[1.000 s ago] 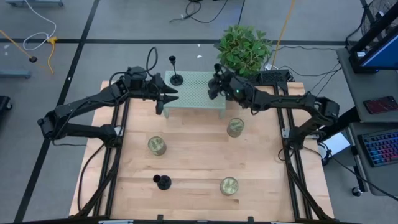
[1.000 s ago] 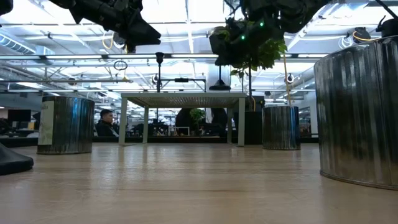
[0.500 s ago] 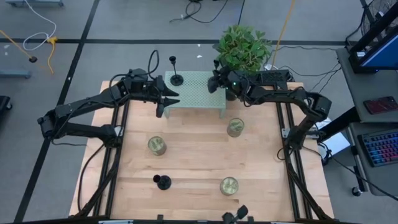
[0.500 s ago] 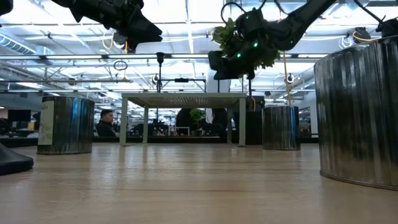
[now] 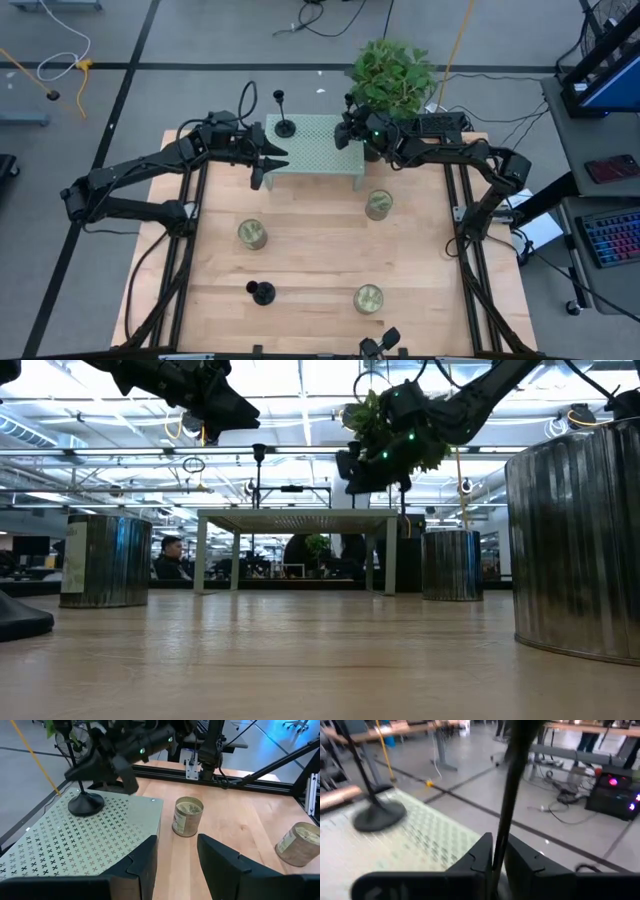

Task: Pick & Place candle stick holders
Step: Put the top candle holder on the shelf, then put the candle holder on the shelf

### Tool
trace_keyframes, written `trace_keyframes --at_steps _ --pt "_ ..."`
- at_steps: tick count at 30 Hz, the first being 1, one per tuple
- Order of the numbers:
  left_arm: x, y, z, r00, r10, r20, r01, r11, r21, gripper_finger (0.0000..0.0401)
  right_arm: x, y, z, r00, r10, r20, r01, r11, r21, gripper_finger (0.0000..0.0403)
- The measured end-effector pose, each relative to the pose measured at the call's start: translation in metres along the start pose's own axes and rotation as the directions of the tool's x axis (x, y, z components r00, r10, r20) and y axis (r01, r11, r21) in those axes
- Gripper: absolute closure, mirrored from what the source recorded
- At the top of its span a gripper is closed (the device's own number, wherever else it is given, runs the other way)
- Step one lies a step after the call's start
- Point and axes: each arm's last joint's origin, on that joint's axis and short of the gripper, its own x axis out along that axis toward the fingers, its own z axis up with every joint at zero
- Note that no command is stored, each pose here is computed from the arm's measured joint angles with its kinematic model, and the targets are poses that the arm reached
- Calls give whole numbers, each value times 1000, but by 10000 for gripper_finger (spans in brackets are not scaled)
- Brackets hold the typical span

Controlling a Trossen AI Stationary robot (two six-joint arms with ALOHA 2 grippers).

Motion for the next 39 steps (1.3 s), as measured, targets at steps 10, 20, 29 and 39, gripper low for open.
trace_keyframes --at_steps 10,20,29,39 --pt "1 -4 -7 997 -23 -75 28 997 78 256 0 0 1 1000 0 5 0 999 -52 282" --pt "5 -26 -12 983 -112 -144 130 984 122 256 -1 2 0 1000 2 -3 -3 994 -106 223" --pt "-19 -50 -14 972 97 -215 -76 991 107 256 -16 3 6 998 -40 -54 32 990 -140 192" --pt "-49 -81 -27 936 80 -344 -96 995 -30 256 -38 23 5 991 25 -131 -47 986 -161 188"
